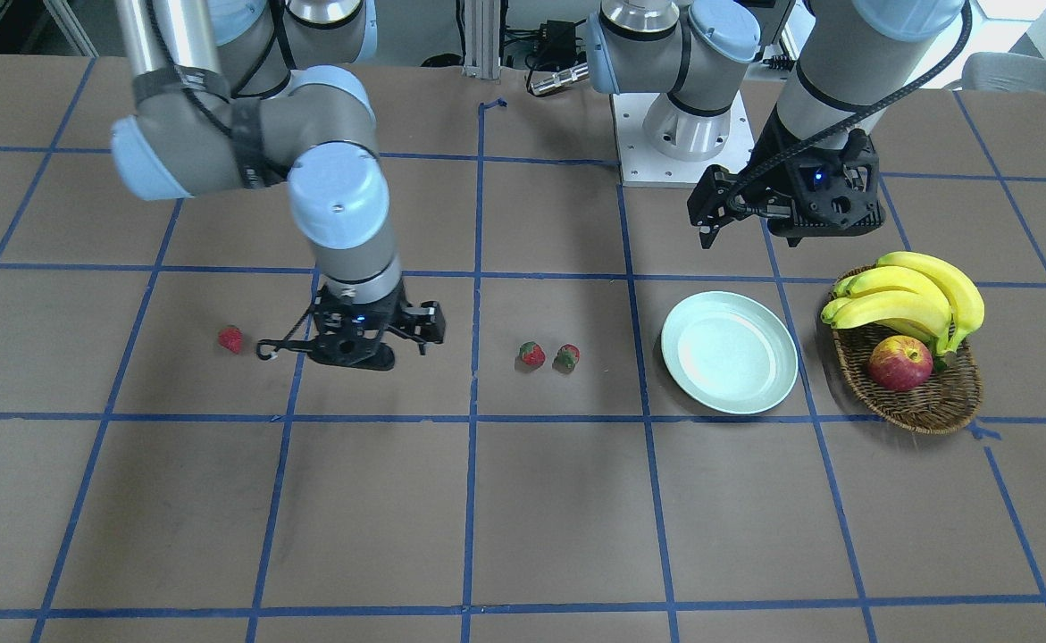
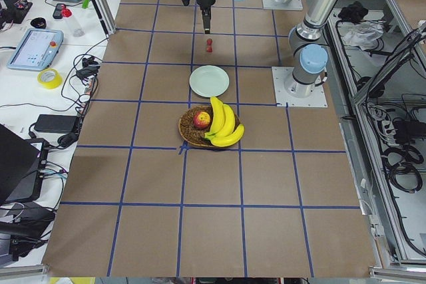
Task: Collect all strawberries into plate
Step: 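Move the right gripper over the last strawberry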
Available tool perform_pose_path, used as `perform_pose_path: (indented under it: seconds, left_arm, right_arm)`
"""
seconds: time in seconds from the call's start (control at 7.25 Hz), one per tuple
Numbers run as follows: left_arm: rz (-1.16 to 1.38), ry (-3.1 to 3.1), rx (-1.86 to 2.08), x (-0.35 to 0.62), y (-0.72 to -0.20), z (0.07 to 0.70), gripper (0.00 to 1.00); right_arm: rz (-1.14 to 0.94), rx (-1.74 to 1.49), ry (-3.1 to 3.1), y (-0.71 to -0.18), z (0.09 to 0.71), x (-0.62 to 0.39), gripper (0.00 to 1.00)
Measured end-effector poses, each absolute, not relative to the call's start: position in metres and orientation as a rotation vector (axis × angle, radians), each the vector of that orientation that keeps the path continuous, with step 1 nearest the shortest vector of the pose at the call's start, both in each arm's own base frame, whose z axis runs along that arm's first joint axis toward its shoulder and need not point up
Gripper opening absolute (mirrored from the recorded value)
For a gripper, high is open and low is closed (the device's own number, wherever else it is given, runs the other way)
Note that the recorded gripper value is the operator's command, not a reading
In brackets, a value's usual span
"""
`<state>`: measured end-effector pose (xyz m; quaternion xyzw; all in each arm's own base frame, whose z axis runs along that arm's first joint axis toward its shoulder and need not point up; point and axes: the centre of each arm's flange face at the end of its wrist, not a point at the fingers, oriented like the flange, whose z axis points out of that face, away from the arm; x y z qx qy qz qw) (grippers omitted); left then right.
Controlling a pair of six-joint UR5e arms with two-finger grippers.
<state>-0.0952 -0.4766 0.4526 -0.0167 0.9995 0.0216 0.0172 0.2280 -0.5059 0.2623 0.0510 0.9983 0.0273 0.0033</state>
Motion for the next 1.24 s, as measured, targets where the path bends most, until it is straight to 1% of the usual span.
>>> perform_pose_path:
  seconds: [0.28,0.55,0.69,0.97,1.24]
  left_arm:
    - [0.067,3.107,-0.05,-0.095,-0.477,0.453,1.0]
    - [0.067,3.107,-0.051,-0.095,-0.477,0.453,1.0]
    - [0.066,3.107,-0.051,-0.095,-0.477,0.453,1.0]
    - [0.066,3.108,-0.051,-0.095,-0.477,0.453,1.0]
    - [0.065,3.108,-0.05,-0.095,-0.477,0.453,1.0]
  right_arm:
    - [0.166,-0.039,3.157,-0.509,0.255,0.112,1.0]
    - [0.242,-0.236,3.124,-0.494,0.236,0.037,1.0]
    - [0.261,-0.274,3.1,-0.483,0.222,0.012,1.0]
    - [0.23,-0.281,3.092,-0.458,0.194,-0.002,1.0]
    - [0.196,-0.273,3.106,-0.45,0.186,0.019,1.0]
